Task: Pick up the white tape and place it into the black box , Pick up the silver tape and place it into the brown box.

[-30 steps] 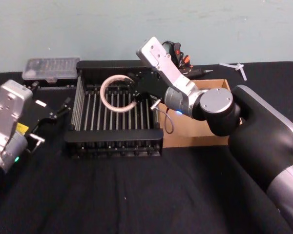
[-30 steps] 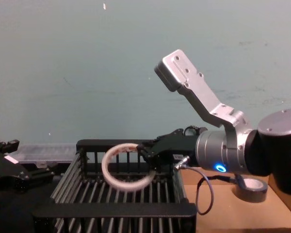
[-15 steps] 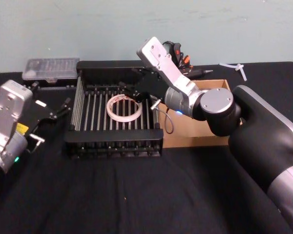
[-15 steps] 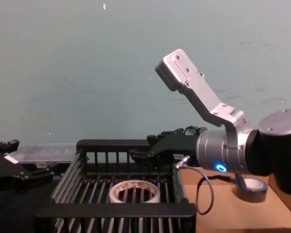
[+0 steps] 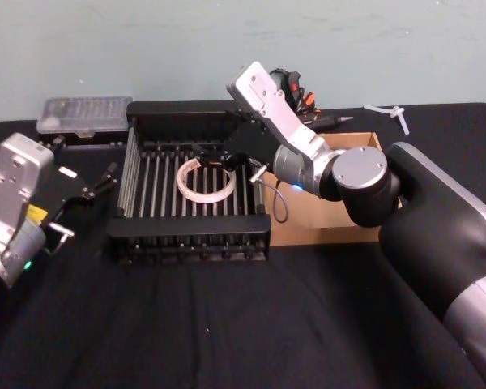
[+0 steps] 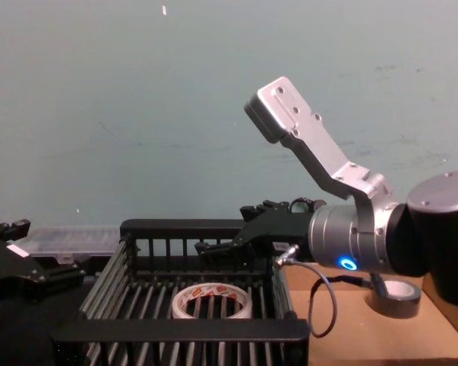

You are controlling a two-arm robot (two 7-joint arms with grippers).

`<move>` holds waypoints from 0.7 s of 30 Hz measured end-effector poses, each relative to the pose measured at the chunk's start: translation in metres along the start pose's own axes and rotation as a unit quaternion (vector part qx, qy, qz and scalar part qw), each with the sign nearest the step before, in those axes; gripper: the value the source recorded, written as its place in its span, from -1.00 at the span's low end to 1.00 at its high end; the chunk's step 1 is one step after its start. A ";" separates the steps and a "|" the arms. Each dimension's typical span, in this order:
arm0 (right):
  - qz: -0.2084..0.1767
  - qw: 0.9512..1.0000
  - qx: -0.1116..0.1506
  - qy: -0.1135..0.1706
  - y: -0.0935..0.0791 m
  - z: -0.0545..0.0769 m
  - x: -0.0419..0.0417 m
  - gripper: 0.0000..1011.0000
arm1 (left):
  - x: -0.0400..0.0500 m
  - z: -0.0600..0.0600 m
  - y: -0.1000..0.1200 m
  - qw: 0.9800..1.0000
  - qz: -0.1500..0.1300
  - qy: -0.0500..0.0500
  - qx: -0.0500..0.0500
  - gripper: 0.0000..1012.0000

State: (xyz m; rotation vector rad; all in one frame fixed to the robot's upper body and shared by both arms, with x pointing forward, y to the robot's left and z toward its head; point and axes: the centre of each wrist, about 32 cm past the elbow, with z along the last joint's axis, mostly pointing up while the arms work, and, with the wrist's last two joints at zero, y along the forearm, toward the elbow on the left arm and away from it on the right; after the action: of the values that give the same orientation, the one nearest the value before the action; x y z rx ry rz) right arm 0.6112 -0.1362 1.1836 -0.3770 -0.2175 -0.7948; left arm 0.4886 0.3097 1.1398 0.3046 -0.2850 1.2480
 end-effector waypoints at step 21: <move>-0.030 0.999 0.036 0.018 -0.045 -0.012 -0.0015 0.98 | 0.0000 0.000 0.000 1.000 0.000 0.000 0.000 0.98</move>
State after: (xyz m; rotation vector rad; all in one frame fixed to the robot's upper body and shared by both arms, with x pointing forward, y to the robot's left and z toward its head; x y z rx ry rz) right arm 0.5777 -0.1693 1.1831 -0.2897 -0.2231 -0.8509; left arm 0.4886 0.3097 1.1398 0.3045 -0.2850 1.2480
